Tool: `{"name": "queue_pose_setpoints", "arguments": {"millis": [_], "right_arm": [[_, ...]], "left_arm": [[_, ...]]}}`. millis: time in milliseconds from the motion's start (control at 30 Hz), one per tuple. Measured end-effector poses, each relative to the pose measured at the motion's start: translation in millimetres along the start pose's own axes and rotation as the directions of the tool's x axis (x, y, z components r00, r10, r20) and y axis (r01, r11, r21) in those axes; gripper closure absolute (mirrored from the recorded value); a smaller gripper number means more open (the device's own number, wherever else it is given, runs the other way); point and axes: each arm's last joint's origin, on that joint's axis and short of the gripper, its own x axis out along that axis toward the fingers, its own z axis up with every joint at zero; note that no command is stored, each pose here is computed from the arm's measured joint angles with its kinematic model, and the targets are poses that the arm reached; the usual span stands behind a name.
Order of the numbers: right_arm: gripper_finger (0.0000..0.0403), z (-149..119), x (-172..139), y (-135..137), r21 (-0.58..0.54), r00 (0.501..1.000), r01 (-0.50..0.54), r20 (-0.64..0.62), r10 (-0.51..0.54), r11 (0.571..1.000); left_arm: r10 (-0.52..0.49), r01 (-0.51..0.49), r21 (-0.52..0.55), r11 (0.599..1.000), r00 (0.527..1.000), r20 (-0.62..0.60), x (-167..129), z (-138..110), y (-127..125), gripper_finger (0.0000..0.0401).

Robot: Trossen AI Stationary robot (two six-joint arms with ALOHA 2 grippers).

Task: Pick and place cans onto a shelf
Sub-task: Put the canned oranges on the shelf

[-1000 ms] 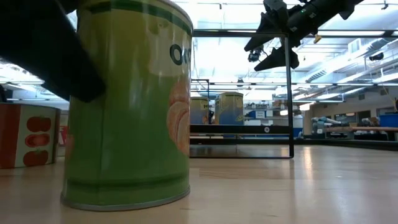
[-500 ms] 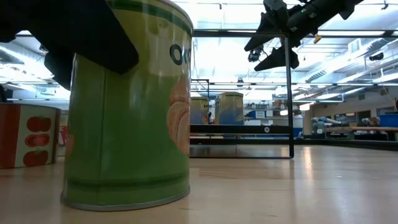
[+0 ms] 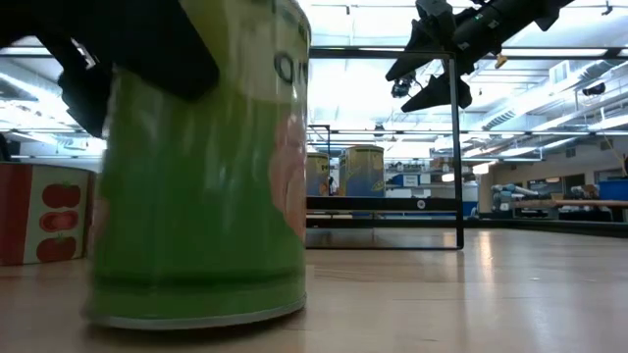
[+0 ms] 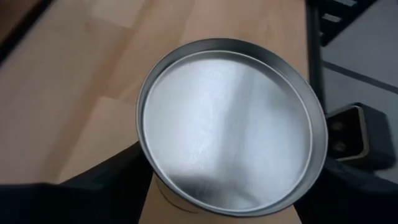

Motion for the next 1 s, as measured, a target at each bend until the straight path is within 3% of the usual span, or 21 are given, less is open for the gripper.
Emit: {"name": "queue_pose_setpoints", "arguments": {"millis": [200, 467, 733, 1000], "right_arm": [[0.0053, -1, 0, -1, 0.007, 1.000, 0.006, -0.010, -0.005, 1.000], [0.0053, -2, 0, -1, 0.032, 1.000, 0.014, -0.024, -0.013, 0.999], [0.0053, -2, 0, -1, 0.019, 1.000, 0.014, -0.024, -0.014, 1.000], [0.0053, -3, 0, -2, 0.027, 0.999, 0.017, -0.030, -0.017, 0.999]], "left_arm": [[-0.055, 0.055, 0.010, 0.998, 0.998, -0.022, -14, 11, -2, 0.0084], [-0.118, 0.118, -0.040, 0.992, 0.993, 0.000, -41, 60, 16, 0.0084], [-0.280, 0.281, -0.088, 0.956, 0.960, 0.025, -61, 119, 50, 0.0083], [-0.269, 0.287, -0.056, 0.956, 0.940, 0.210, -105, 177, 101, 0.0082]]}}
